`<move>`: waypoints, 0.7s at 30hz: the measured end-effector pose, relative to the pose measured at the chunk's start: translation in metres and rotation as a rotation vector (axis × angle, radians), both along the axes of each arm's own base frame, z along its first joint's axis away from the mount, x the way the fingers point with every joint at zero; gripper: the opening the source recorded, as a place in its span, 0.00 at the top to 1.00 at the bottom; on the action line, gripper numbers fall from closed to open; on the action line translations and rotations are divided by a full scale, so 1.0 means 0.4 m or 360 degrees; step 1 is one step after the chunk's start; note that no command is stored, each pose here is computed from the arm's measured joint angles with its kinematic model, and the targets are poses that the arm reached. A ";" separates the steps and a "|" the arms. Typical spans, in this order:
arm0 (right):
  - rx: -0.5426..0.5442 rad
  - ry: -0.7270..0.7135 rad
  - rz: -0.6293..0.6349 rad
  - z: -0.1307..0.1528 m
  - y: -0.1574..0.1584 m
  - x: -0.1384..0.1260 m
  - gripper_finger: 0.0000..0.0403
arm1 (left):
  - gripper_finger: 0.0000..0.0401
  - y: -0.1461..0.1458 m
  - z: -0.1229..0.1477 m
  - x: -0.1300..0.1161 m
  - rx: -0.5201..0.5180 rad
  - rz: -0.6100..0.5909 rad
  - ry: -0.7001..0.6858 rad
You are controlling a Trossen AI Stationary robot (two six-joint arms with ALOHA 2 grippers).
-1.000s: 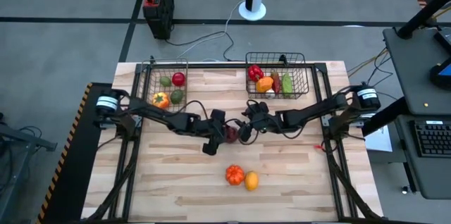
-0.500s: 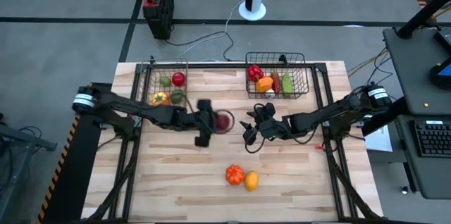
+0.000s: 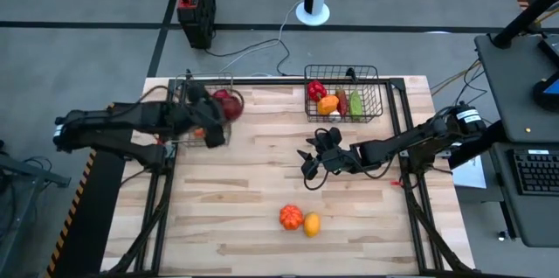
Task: Sort produce into baskets
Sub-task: Put the apple into the brown wire basket
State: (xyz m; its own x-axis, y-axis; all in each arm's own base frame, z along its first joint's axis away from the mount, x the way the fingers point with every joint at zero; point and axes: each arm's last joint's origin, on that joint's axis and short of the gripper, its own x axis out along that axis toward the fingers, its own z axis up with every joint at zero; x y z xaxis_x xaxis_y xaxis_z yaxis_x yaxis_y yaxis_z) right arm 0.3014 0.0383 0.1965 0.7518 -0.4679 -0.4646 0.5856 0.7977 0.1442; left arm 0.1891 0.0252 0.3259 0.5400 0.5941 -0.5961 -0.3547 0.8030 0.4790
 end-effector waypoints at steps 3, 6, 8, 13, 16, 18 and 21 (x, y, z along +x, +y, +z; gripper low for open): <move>0.0003 -0.0001 -0.0002 0.000 0.000 0.000 0.41 | 0.28 0.031 0.007 -0.032 -0.0046 0.0160 0.0041; 0.0003 0.0000 -0.0002 -0.001 0.000 0.000 0.41 | 0.28 0.067 -0.008 -0.051 -0.0121 0.0313 0.0146; 0.0006 -0.0003 -0.0004 -0.001 0.000 0.000 0.41 | 0.28 0.091 -0.021 -0.056 -0.0201 0.0372 0.0222; 0.0015 -0.0008 -0.0009 -0.001 0.000 0.000 0.41 | 0.28 0.128 -0.055 -0.047 -0.0311 0.0327 0.0435; 0.0015 -0.0008 -0.0009 -0.001 0.000 0.000 0.41 | 0.28 0.136 -0.069 -0.035 -0.0304 0.0258 0.0546; 0.0014 -0.0007 -0.0008 -0.001 0.000 0.000 0.41 | 0.28 0.136 -0.080 -0.030 -0.0348 0.0194 0.0615; 0.0018 -0.0005 -0.0001 -0.001 0.000 0.001 0.41 | 0.28 0.132 -0.093 -0.025 -0.0453 0.0112 0.0686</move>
